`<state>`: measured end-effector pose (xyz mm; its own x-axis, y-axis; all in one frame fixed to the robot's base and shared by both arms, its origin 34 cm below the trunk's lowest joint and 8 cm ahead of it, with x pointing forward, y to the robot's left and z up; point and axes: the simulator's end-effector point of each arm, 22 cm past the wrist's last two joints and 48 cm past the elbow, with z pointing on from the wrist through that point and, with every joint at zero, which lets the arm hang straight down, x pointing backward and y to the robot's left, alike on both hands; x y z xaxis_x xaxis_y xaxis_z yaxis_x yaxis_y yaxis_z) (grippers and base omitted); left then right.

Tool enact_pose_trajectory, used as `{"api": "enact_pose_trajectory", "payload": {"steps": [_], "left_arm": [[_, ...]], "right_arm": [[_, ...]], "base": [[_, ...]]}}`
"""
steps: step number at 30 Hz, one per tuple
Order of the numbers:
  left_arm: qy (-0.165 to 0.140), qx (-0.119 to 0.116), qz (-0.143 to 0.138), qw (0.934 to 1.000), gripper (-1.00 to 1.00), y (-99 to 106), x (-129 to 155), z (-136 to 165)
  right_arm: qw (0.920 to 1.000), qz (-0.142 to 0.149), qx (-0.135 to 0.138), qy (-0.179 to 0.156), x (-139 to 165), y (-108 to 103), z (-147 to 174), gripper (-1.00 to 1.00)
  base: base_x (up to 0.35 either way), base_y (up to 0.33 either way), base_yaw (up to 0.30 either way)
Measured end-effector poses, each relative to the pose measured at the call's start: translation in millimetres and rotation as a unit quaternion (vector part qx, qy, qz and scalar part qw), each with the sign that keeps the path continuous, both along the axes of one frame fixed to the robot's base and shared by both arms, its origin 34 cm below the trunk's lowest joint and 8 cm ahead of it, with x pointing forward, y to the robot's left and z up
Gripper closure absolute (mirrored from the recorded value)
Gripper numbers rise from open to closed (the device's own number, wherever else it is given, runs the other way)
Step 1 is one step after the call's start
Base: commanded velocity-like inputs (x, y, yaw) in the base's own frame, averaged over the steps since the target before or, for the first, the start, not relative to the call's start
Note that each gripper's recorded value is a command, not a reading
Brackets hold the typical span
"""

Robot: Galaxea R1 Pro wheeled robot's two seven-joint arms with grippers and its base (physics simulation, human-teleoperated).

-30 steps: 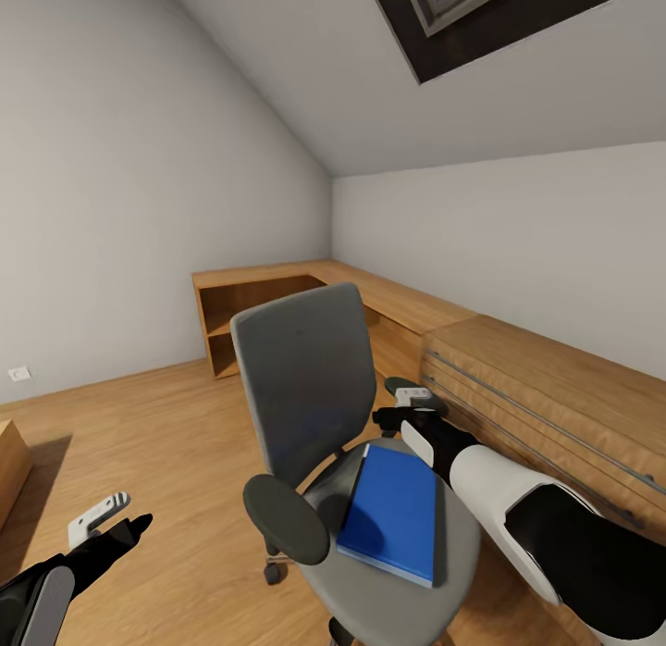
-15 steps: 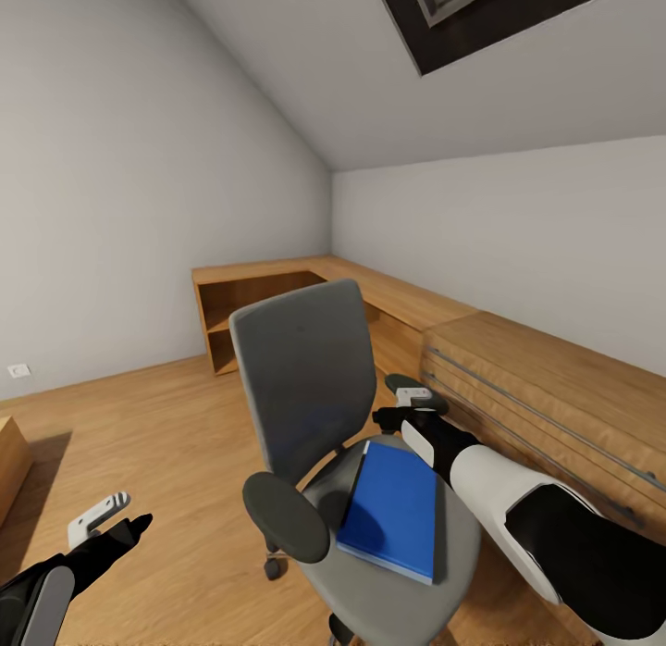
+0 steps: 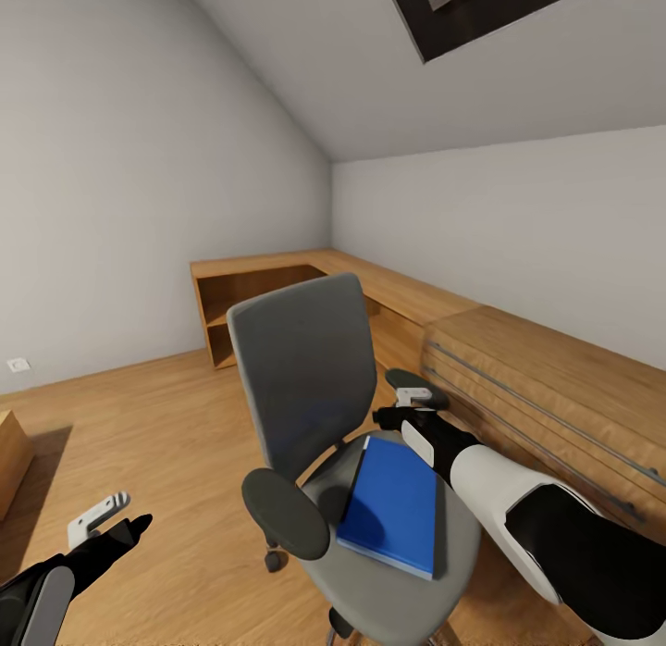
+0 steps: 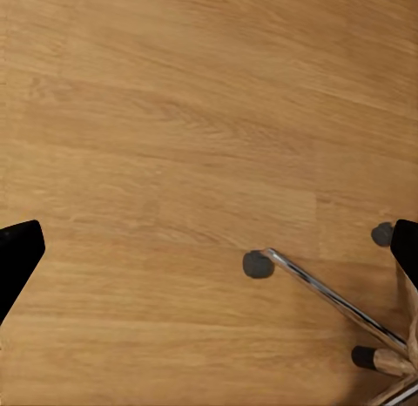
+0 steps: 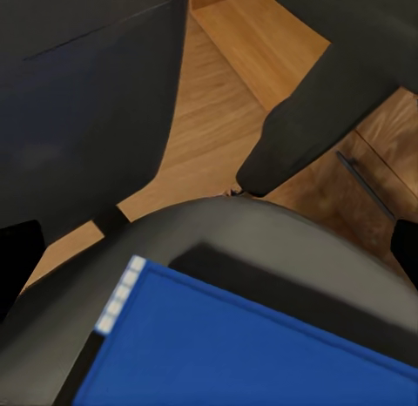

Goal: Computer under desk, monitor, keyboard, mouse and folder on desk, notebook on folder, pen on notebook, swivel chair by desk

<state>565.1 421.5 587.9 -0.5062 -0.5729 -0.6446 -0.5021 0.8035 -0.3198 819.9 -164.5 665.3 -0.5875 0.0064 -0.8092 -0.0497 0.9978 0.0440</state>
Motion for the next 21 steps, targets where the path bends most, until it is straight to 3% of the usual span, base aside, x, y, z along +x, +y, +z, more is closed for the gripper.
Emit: {"api": "enact_pose_trajectory", "payload": {"steps": [21], "left_arm": [[0.016, 0.0, 0.0, 0.9999, -1.0, 0, -3, -14]], "right_arm": [[0.9999, 0.0, 0.0, 0.016, 0, 0, -22, -1.0]], "base": [[0.0, 0.0, 0.0]]}}
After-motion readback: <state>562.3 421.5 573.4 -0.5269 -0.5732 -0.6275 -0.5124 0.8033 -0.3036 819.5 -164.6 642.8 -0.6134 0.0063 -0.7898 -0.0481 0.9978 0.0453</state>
